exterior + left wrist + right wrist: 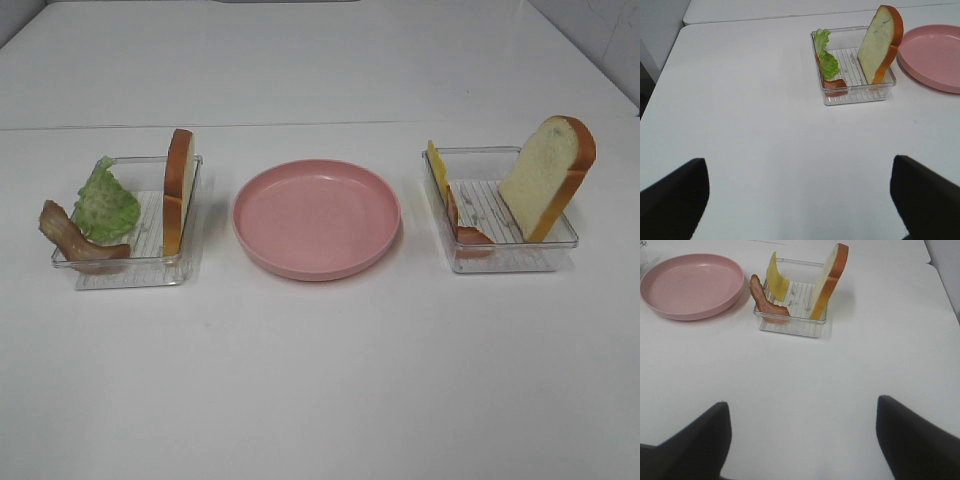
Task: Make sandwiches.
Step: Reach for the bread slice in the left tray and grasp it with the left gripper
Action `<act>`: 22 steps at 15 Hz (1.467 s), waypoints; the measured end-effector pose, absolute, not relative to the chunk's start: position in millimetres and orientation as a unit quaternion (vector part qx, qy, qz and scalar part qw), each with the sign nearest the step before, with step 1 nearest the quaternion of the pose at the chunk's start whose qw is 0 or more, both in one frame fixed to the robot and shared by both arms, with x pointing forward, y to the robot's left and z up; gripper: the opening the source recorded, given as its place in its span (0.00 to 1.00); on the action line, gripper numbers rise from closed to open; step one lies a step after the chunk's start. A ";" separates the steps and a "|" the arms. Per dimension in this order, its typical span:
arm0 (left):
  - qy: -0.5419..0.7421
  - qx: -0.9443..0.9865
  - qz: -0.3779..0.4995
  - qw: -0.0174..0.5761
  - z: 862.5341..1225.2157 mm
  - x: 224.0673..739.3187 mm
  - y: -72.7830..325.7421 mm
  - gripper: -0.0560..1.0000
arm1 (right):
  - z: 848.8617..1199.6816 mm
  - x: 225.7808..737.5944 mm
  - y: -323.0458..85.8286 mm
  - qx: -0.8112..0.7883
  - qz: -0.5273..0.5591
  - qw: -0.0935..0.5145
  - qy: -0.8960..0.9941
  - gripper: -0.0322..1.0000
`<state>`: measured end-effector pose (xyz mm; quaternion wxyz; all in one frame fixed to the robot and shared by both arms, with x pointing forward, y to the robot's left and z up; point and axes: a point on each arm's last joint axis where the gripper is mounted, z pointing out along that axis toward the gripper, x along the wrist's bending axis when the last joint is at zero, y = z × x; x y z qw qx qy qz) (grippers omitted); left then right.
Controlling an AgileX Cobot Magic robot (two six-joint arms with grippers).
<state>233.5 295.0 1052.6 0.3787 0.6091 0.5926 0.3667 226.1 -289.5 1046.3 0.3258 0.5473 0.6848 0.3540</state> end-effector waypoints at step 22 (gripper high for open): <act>0.593 0.609 0.367 0.379 1052.6 233.5 295.0 0.93 | 1046.3 226.1 -289.5 0.547 0.354 0.326 0.685 0.76</act>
